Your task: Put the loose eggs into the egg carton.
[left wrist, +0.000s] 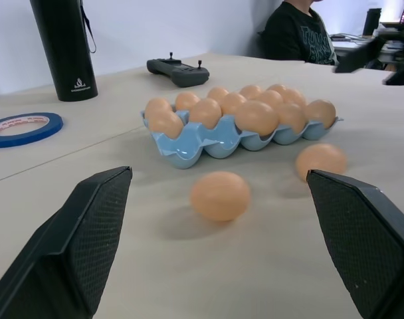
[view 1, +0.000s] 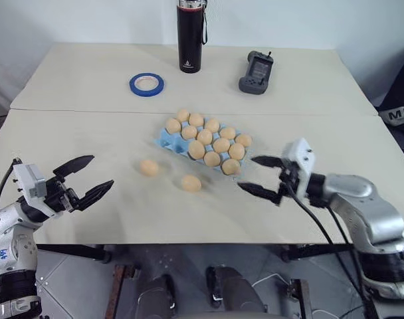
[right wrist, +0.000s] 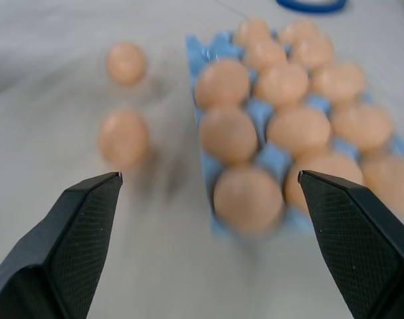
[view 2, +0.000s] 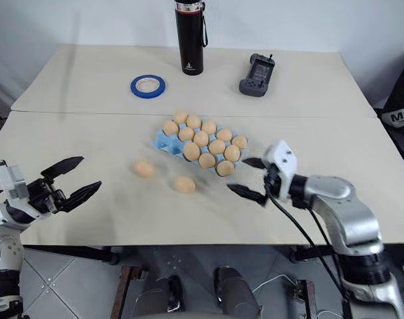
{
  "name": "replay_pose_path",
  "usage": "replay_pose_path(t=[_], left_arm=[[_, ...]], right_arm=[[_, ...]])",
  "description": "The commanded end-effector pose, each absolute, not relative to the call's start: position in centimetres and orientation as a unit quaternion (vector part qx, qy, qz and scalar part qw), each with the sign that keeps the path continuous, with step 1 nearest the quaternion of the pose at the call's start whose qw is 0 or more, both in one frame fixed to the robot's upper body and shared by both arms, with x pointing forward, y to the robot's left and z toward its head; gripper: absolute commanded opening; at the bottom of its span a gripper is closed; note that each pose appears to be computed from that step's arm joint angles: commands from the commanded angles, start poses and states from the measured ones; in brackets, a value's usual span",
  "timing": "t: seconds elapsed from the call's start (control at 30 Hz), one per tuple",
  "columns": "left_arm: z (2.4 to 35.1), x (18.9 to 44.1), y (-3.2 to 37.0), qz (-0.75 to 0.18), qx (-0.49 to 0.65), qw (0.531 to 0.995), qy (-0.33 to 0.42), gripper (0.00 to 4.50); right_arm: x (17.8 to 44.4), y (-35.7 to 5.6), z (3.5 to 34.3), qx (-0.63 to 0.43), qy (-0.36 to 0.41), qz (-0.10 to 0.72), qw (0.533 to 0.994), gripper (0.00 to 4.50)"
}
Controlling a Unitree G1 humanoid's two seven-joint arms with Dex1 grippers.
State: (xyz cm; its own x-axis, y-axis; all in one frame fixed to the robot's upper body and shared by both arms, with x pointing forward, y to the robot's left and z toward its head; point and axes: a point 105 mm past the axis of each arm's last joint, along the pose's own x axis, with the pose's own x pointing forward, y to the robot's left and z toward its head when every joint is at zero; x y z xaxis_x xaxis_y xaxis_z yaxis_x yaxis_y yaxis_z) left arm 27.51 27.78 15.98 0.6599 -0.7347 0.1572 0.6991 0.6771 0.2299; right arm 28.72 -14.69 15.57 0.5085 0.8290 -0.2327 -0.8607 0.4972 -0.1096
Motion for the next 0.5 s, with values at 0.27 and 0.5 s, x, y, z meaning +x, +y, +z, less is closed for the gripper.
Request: replay_pose_path(t=[0.27, 0.5], left_arm=[[17.0, 27.4, 28.7, -0.384, 0.089, 0.909, -0.136, 4.50], [17.3, 27.4, 28.6, -0.387, 0.092, 0.907, -0.139, 4.50]], right_arm=[[26.4, -15.8, 17.3, -0.118, 0.059, 0.509, 0.851, 4.44], [26.0, -12.5, 17.6, -0.111, 0.046, 0.525, 0.842, 4.44]])
